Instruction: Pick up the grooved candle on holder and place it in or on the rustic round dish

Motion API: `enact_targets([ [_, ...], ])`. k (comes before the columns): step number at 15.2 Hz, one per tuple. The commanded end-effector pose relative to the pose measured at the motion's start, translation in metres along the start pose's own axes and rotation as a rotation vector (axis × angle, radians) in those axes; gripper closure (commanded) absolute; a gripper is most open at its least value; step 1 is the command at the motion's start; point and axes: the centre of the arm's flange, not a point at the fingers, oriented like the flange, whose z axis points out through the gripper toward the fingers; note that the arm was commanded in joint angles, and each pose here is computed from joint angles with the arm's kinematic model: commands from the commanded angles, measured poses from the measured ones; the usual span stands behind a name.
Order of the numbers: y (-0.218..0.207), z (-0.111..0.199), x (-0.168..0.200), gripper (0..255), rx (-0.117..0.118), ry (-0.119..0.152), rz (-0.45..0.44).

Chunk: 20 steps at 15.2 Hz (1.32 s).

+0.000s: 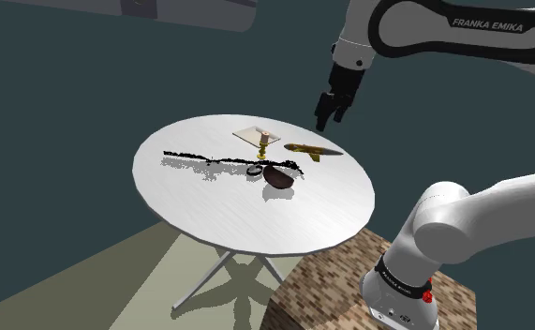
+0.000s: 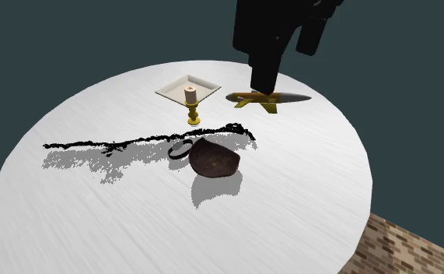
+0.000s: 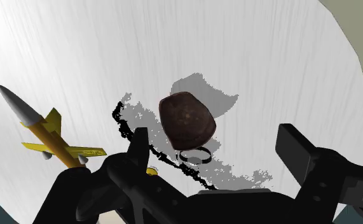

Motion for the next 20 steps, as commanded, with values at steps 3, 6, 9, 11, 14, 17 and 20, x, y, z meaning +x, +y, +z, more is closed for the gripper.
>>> enact_targets([
  [3, 0.009, 0.012, 0.024, 0, 0.004, -0.012, -0.001],
  [6, 0.022, 0.031, 0.059, 0, 0.011, -0.029, -0.002],
  [9, 0.036, 0.051, 0.094, 0, 0.018, -0.046, -0.003],
  [11, 0.044, 0.064, 0.117, 0, 0.022, -0.058, -0.004],
  [14, 0.057, 0.085, 0.151, 0, 0.029, -0.076, -0.005],
  [17, 0.07, 0.106, 0.185, 0, 0.036, -0.093, -0.006],
  [20, 0.083, 0.128, 0.219, 0, 0.043, -0.11, -0.008],
])
